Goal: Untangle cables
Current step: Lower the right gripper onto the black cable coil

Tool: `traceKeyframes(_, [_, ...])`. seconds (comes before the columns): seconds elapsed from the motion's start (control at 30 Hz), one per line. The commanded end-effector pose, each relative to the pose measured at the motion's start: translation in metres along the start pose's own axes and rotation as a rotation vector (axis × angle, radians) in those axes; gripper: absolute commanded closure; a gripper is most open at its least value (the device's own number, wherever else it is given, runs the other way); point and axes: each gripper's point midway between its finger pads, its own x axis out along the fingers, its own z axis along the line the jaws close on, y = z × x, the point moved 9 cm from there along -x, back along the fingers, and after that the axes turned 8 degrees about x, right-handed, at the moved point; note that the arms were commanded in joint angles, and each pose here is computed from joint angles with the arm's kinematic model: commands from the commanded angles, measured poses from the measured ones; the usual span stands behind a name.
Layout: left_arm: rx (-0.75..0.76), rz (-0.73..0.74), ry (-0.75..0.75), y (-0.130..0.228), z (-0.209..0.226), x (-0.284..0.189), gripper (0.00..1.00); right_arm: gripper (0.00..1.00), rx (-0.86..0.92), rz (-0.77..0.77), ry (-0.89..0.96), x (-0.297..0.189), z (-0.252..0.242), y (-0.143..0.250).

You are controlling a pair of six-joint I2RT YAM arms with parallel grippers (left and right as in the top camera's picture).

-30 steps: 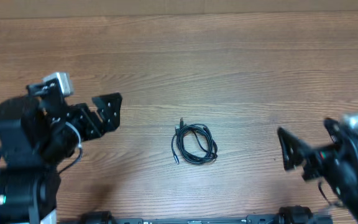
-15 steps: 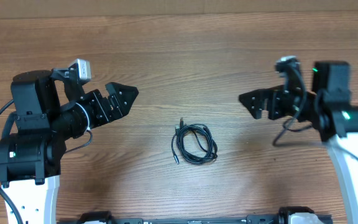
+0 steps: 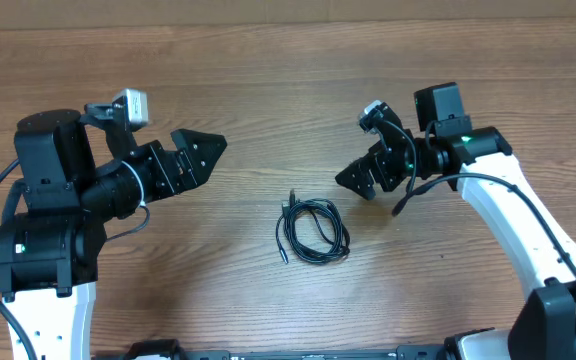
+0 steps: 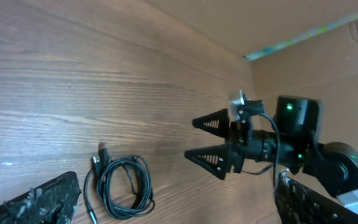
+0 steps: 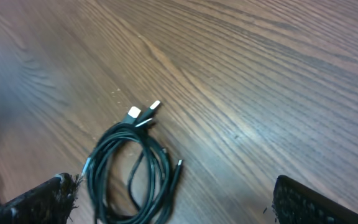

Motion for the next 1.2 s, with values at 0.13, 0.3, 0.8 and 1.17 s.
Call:
traceKeyframes(0.13, [0.026, 0.007, 0.05, 0.0, -0.005, -0.001, 0.0, 0.0, -0.026, -0.019, -0.053, 0.0, 0.005, -0.002])
traceKeyframes(0.3, [0.04, 0.006, 0.095, -0.001, -0.009, -0.001, 0.0, 0.0, -0.014, -0.004, -0.068, 0.0, 0.007, 0.001])
traceKeyframes(0.8, [0.041, 0.013, 0.117, 0.0, -0.011, -0.002, 0.0, 0.01, -0.096, 0.133, -0.143, 0.042, 0.025, 0.012])
traceKeyframes(1.17, [0.042, 0.019, 0.134, 0.0, -0.012, -0.002, 0.0, 0.07, -0.081, 0.196, -0.164, 0.079, 0.015, 0.02])
